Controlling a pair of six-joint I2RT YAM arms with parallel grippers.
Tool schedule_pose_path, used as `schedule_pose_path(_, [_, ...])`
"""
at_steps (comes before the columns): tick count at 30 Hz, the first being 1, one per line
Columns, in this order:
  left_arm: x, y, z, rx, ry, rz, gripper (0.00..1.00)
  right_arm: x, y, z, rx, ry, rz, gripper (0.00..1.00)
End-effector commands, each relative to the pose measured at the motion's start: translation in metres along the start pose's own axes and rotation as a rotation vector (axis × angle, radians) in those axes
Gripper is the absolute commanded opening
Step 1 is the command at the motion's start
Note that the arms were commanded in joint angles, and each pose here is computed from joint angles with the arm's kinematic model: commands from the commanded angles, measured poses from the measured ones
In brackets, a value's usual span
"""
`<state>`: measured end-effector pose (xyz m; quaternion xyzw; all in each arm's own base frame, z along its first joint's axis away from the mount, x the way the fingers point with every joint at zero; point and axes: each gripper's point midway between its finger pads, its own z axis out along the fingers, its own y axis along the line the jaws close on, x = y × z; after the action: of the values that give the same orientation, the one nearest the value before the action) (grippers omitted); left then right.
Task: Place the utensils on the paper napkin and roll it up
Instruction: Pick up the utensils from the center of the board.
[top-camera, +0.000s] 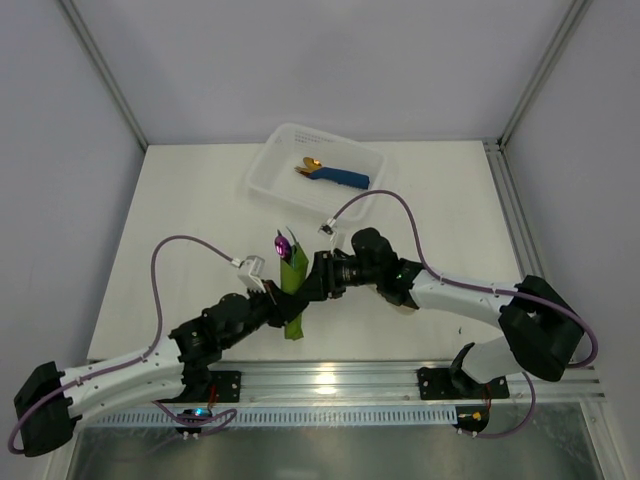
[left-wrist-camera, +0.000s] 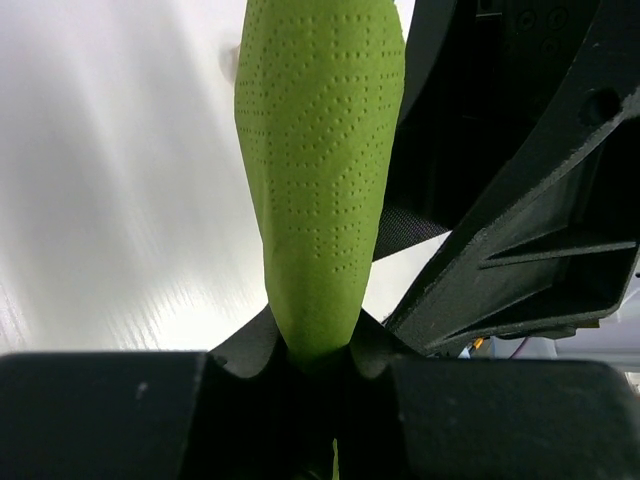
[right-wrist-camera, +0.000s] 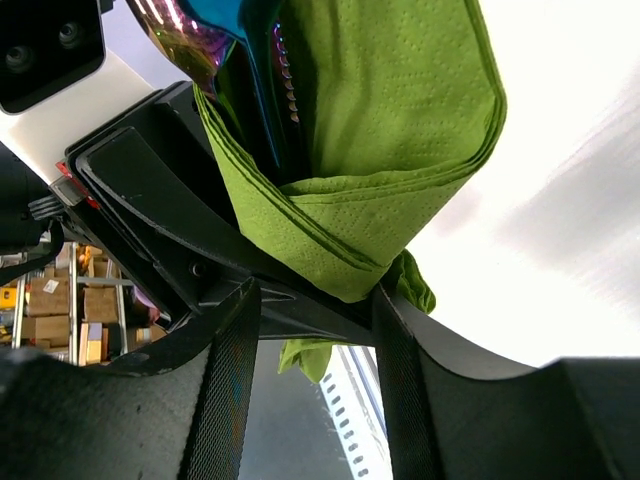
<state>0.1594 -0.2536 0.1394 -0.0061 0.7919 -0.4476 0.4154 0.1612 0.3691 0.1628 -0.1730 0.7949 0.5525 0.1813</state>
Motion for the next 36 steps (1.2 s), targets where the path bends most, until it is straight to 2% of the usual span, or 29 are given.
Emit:
schedule_pose_path(1, [-0.023,-0.061,-0.009,0.231,-0.053,-0.016,0.0,-0.039,0.016,0.01,-0.027,-0.164,-0.032,0.49])
schedule_pose_path(12, [-0.033,-0.051,-0.016,0.171,-0.09,-0.025,0.0,-0.048,0.011,0.007,0.035,-0.202,-0.023,0.49])
schedule_pose_path(16, [-0.037,-0.045,-0.019,0.108,-0.08,-0.01,0.0,-0.04,0.002,-0.006,0.128,-0.157,-0.087,0.56])
schedule_pose_path(17, [-0.037,-0.045,-0.02,0.104,-0.074,0.003,0.0,-0.04,-0.001,-0.009,0.149,-0.152,-0.147,0.57])
schedule_pose_path(21, [-0.033,-0.055,-0.024,0.146,-0.032,0.041,0.0,-0.043,-0.001,-0.024,0.193,-0.136,-0.264,0.63])
schedule_pose_path(24, [-0.035,-0.059,-0.027,0.161,-0.029,0.048,0.0,-0.041,0.005,-0.028,0.149,-0.102,-0.305,0.66])
schedule_pose_path(32, [-0.036,-0.058,-0.029,0.159,-0.038,0.005,0.0,-0.048,0.044,-0.034,-0.047,-0.171,-0.338,0.7])
schedule_pose_path(36, [-0.038,-0.06,-0.03,0.163,-0.048,-0.014,0.0,-0.043,0.056,-0.039,-0.132,-0.206,-0.319,0.79])
